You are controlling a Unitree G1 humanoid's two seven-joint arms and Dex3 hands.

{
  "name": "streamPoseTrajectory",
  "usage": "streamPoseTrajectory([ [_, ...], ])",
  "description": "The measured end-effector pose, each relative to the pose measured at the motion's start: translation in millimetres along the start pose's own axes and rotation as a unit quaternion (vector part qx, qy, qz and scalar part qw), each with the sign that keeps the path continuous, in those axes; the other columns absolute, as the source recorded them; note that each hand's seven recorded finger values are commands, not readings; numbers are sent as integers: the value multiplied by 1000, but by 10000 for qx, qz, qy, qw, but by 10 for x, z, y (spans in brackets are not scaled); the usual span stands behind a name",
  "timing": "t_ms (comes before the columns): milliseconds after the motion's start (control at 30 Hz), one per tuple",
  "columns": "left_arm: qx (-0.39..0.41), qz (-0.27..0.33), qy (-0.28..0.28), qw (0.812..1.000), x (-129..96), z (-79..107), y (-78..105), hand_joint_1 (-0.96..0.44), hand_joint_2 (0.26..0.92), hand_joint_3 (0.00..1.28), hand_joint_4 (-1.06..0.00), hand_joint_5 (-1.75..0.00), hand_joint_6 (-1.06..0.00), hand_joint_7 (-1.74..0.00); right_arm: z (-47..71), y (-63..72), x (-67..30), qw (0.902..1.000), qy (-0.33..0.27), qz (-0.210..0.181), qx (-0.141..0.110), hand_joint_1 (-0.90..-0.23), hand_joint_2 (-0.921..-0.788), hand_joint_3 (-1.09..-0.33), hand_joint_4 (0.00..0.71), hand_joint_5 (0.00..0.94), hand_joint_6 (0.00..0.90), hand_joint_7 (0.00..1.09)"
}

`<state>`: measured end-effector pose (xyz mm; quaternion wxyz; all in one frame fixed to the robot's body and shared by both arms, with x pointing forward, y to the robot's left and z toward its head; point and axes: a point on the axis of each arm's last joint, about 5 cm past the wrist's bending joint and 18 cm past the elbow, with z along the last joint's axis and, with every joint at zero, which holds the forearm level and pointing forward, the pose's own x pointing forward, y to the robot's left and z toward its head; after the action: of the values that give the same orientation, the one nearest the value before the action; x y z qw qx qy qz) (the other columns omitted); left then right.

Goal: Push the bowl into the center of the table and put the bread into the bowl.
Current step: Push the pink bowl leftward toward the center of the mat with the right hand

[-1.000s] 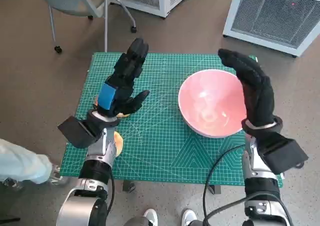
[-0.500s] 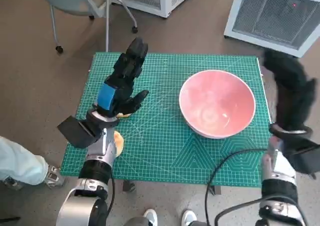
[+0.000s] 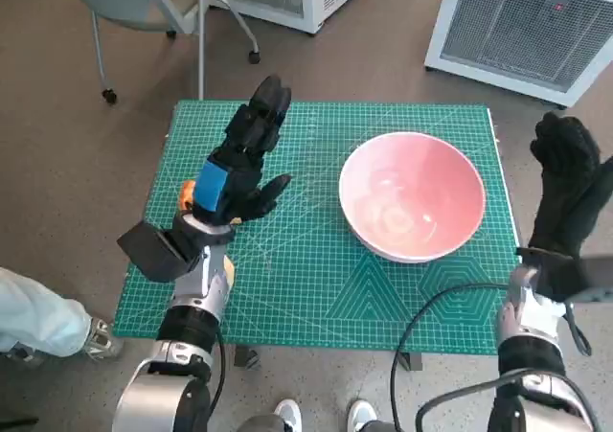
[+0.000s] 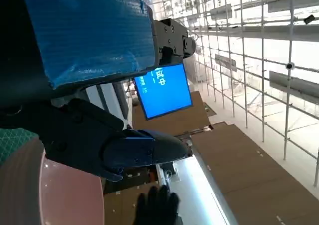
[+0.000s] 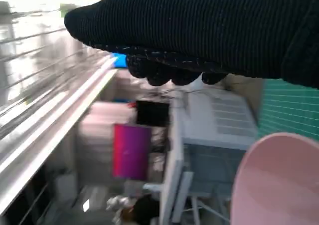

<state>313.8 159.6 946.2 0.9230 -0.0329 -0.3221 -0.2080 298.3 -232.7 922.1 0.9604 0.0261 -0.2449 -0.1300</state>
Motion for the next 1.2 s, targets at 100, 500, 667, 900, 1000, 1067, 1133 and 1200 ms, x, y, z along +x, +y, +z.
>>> streamPoseTrajectory([
  [100, -12, 11, -15, 10000, 6, 4, 7, -655, 921, 380, -55, -2, -164, -7, -38, 12, 5, 9994, 337, -53, 98, -630, -921, -938, 108, 1, 12, 448],
  [500, -20, 43, -7, 10000, 4, 7, 21, -654, 921, 375, -66, -5, -172, -10, -152, 192, 37, 9834, 1452, -194, 1074, -614, -921, -959, 98, 2, 13, 378],
  [667, -5, 55, -8, 10000, 2, 11, 32, -664, 921, 372, -67, -5, -174, -10, -176, 298, 56, 9712, 1755, -219, 1598, -616, -921, -958, 101, 4, 25, 352],
  [900, 41, 69, -18, 10000, 0, 23, 52, -671, 921, 368, -70, -5, -177, -11, -197, 460, 74, 9505, 2081, -238, 2295, -611, -921, -947, 110, 6, 57, 348],
  [1000, 68, 70, -25, 9999, -5, 29, 59, -675, 921, 367, -71, -5, -177, -11, -199, 521, 81, 9440, 2168, -210, 2478, -608, -921, -946, 109, 5, 66, 347],
  [1067, 98, 73, -32, 9999, -11, 35, 66, -678, 921, 366, -72, -5, -178, -11, -200, 567, 84, 9381, 2228, -202, 2645, -603, -921, -948, 106, 3, 71, 345],
  [1133, 130, 76, -41, 9999, -17, 42, 74, -679, 921, 366, -72, -5, -178, -10, -201, 607, 86, 9324, 2279, -211, 2799, -599, -921, -949, 104, 2, 73, 342],
  [1200, 162, 83, -51, 9998, -27, 49, 83, -681, 921, 365, -74, -5, -178, -10, -200, 635, 89, 9285, 2309, -193, 2902, -598, -921, -948, 96, 1, 72, 337],
])
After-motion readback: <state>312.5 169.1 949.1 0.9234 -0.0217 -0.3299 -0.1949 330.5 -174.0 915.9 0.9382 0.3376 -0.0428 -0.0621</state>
